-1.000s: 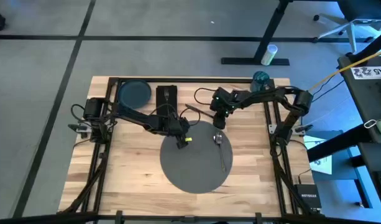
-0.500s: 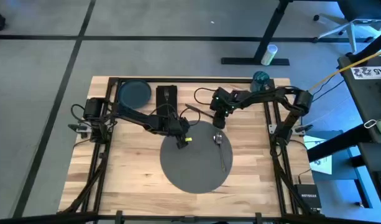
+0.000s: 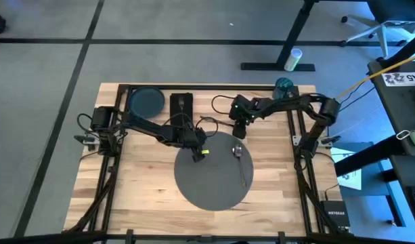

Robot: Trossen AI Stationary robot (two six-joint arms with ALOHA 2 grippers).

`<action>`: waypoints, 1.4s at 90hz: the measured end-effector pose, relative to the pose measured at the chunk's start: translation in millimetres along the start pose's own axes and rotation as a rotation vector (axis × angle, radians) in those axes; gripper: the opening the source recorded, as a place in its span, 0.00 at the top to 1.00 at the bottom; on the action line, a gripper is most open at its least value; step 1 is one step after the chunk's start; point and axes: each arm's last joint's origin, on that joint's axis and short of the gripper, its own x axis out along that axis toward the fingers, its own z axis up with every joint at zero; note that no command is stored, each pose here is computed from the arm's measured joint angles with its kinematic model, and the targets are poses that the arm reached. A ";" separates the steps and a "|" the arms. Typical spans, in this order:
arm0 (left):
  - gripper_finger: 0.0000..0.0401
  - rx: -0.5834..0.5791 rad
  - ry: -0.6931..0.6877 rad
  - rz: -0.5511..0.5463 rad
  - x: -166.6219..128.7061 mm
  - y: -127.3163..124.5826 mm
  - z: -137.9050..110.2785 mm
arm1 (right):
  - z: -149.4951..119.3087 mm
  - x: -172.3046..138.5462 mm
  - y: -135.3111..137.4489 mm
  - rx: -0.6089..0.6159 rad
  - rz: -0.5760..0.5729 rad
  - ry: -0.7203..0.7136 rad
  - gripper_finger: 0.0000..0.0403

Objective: Set table place
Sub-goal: Put the black table knife on the gray tablemat to the left of the black spoon

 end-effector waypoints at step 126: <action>1.00 0.064 -0.002 0.060 4.5 16.9 4.2 | 0.9 -26.6 23.3 -0.097 0.007 -0.034 1.00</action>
